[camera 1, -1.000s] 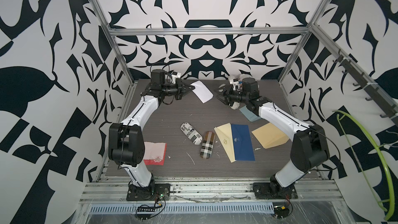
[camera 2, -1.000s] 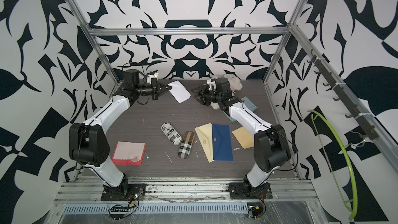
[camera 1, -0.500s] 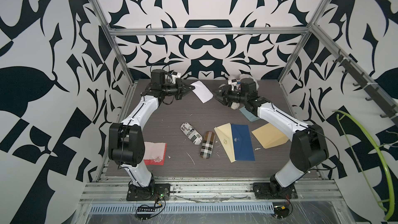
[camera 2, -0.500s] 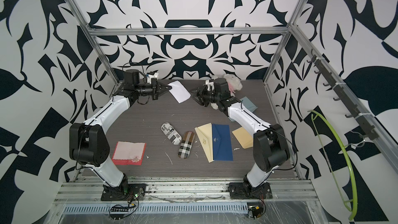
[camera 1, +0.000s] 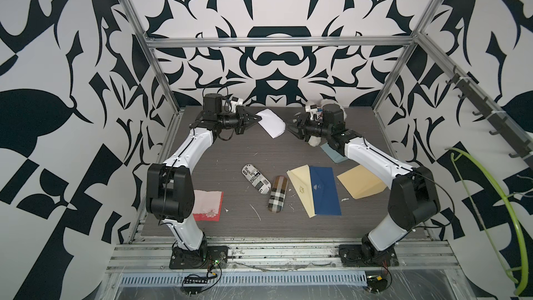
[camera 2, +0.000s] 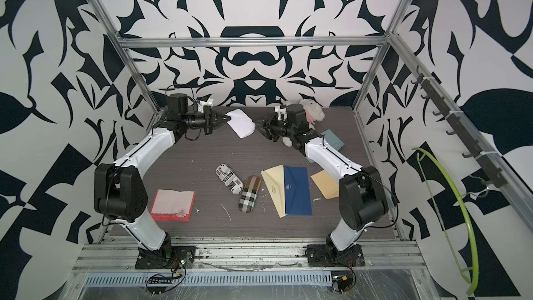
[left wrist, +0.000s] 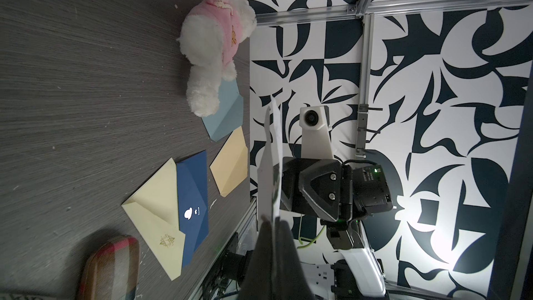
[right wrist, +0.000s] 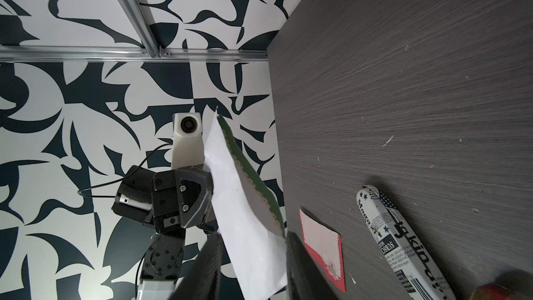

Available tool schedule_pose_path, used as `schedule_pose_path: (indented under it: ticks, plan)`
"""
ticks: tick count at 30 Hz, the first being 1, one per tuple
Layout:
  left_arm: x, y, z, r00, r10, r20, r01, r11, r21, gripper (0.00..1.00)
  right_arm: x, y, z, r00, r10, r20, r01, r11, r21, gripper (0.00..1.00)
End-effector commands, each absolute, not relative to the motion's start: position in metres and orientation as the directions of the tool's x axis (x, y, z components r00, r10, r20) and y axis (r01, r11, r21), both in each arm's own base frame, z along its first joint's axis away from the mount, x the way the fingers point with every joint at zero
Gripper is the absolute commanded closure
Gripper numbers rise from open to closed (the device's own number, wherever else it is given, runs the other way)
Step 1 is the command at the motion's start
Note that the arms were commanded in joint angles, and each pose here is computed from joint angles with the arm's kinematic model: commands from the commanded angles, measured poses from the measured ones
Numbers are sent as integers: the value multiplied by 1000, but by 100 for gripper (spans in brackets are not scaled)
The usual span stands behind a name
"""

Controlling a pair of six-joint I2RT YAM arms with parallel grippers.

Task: Take the letter paper out of the envelope
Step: Unfold the letter paper.

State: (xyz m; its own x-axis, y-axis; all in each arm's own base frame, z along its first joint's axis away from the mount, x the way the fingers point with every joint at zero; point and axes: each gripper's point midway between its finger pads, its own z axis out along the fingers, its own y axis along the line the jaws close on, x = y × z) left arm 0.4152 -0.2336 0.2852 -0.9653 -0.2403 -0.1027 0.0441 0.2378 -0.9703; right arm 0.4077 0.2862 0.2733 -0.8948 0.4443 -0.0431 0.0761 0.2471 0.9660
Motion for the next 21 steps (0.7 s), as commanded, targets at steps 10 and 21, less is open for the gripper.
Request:
schedule_pose_path:
  ticks: [10, 21]
  plan:
    - [414, -239, 280, -968, -225, -113, 55, 250, -967, 100, 401, 290, 317, -895, 436, -92, -18, 170, 985, 61]
    - [414, -246, 276, -969, -221, -110, 52, 253, -966, 100, 387, 301, 321, -911, 405, -75, -15, 150, 989, 61]
